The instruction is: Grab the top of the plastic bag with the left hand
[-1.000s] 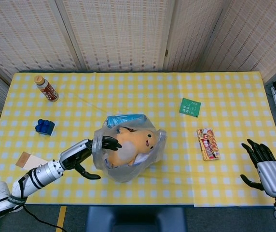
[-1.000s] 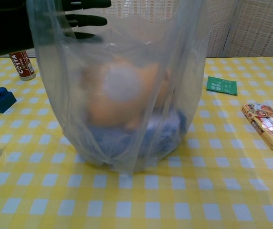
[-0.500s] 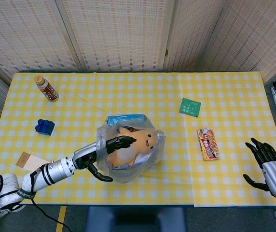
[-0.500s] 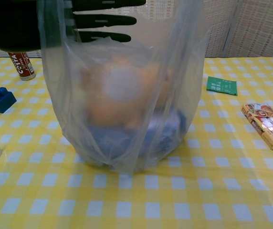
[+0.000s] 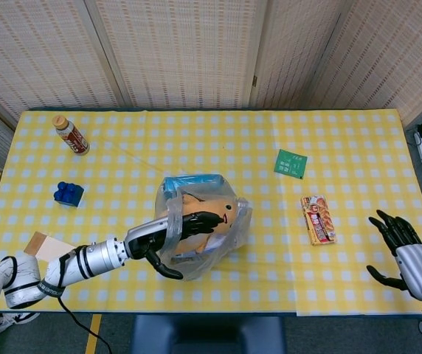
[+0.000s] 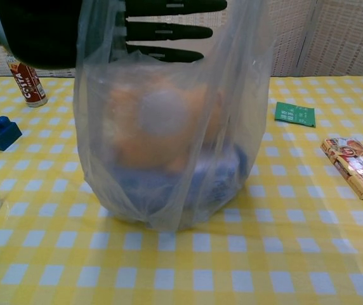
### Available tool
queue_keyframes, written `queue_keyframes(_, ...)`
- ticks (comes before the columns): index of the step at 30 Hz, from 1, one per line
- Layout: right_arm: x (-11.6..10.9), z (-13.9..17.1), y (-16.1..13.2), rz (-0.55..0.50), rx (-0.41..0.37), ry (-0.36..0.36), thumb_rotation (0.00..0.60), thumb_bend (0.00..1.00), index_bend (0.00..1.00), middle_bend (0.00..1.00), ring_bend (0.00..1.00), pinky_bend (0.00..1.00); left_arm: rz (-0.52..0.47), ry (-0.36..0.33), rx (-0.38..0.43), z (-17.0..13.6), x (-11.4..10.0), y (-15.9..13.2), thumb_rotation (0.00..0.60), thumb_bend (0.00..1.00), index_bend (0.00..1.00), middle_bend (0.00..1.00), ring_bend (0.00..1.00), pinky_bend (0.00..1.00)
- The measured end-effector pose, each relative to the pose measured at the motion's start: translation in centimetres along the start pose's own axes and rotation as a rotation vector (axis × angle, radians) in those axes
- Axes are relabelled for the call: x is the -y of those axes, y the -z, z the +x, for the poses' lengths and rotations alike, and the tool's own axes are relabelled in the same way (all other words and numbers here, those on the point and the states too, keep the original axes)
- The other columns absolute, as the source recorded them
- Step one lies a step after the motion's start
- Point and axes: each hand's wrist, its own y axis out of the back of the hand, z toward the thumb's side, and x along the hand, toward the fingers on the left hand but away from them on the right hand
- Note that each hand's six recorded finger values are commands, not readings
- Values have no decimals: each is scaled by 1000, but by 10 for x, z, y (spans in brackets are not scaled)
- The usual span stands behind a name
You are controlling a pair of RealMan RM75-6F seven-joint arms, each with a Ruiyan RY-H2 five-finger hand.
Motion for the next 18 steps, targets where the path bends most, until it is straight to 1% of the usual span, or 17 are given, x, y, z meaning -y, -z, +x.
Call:
queue_keyframes(4, -8, 4, 1, -5, 0, 36, 600, 291, 0, 0, 8, 0, -27, 33, -2, 6, 2, -5, 600, 133, 110, 73, 0, 31)
queue_keyframes(8, -10, 6, 2, -15, 4, 44, 600, 291, 0, 0, 8, 0, -65, 46, -14, 14, 2, -5, 600, 133, 104, 73, 0, 32)
queue_keyframes(14, -17, 9, 4, -33, 12, 74, 600, 290, 0, 0, 6, 0, -160, 89, -34, 23, 6, -3, 600, 132, 90, 73, 0, 41)
queue_keyframes(18, -15, 10, 5, -34, 12, 61, 600, 292, 0, 0, 4, 0, -193, 126, -50, 34, 10, 2, 600, 132, 85, 73, 0, 43)
